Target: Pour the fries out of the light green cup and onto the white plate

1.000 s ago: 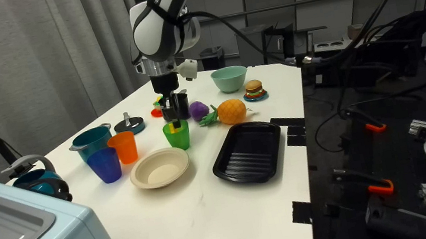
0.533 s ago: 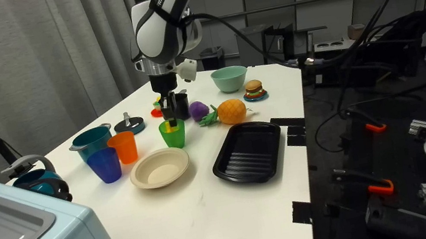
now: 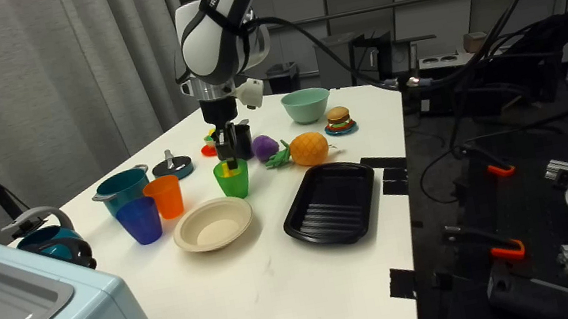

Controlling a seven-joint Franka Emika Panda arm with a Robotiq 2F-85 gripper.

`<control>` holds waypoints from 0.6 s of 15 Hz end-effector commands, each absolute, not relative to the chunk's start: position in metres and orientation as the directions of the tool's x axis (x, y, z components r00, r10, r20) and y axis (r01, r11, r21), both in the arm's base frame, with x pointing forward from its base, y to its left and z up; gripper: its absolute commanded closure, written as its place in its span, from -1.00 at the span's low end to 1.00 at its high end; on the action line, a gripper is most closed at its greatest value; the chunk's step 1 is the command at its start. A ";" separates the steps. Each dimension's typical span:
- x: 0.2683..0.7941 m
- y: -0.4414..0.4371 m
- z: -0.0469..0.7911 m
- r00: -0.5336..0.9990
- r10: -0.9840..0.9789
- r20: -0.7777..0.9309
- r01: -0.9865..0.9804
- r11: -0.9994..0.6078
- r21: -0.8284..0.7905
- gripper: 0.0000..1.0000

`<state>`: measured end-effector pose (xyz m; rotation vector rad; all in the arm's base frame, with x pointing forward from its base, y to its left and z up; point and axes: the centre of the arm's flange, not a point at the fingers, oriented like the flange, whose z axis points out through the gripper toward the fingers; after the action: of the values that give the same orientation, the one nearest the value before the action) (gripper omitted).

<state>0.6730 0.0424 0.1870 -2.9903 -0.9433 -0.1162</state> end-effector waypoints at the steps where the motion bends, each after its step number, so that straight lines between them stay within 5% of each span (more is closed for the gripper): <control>1: 0.673 0.042 0.187 0.817 0.573 0.072 0.573 -0.819 0.019 0.93; 9: 0.674 0.042 0.186 0.819 0.568 0.085 0.567 -0.823 0.038 0.98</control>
<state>0.6730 0.0424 0.1870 -2.9903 -0.9431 -0.1170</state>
